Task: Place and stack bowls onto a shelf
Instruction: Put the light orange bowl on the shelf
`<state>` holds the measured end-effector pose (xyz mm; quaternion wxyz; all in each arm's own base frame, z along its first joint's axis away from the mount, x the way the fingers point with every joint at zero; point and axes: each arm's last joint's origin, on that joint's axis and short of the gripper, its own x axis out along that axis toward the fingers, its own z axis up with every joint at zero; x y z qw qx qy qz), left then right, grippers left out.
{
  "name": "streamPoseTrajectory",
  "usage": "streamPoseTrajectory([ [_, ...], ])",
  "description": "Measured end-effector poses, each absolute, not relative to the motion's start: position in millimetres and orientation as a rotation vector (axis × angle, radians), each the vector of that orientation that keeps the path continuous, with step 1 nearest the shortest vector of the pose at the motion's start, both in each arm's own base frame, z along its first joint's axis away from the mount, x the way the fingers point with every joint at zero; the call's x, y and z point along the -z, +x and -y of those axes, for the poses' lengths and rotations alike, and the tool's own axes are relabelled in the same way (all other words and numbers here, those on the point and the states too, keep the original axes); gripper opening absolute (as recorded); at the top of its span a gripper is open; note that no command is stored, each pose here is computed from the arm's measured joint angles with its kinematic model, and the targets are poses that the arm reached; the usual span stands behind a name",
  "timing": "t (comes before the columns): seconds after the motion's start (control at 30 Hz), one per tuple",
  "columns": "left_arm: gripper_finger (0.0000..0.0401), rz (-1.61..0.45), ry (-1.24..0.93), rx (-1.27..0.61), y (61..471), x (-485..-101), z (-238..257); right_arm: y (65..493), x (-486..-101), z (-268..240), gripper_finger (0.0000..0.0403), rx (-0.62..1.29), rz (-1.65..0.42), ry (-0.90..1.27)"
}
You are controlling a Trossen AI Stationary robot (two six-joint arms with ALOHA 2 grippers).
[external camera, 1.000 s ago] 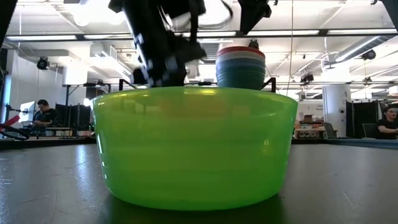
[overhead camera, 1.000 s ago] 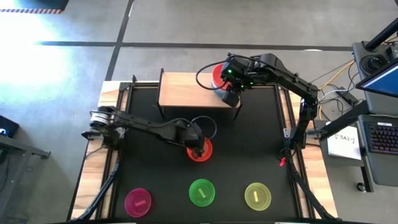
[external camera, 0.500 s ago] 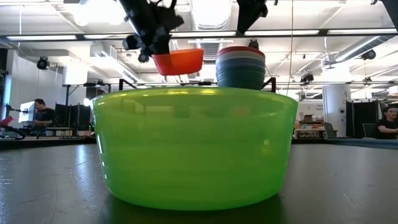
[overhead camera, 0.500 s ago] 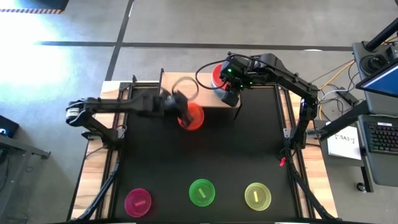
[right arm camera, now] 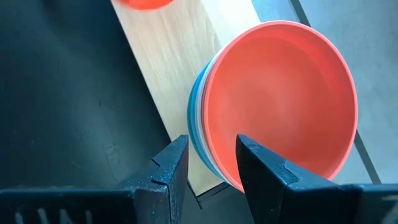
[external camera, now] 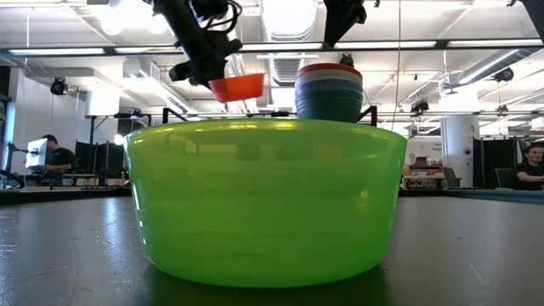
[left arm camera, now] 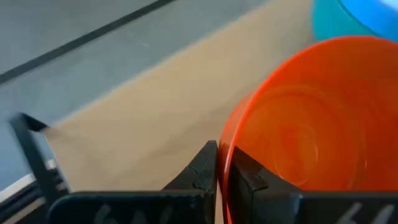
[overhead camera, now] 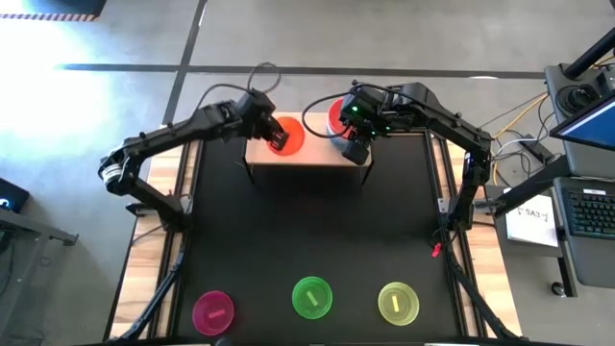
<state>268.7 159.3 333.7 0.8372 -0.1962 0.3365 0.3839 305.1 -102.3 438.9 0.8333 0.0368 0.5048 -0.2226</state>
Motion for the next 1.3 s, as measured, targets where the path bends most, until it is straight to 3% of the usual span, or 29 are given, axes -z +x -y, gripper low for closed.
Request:
streamPoseTrajectory([
  [0.5, 0.0, -0.671, -0.482, -0.904, 260.4, -318.8, -190.0, 305.0, -439.0, 102.2, 0.0123, 0.471, -1.069, 0.078],
  [0.8, 0.0, -0.802, -0.516, -0.874, 277.6, -287.5, -220.0, 304.2, -438.6, 102.1, 0.0123, 0.475, -1.077, 0.085],
  [1.13, 0.0001, -0.902, -0.516, -0.871, 275.3, -297.7, -230.5, 304.2, -438.6, 102.0, 0.0123, 0.471, -1.079, 0.079],
  [1.3, 0.0025, -0.878, -0.515, -0.871, 275.9, -308.9, -231.5, 304.2, -438.6, 102.0, 0.0123, 0.469, -1.08, 0.076],
])
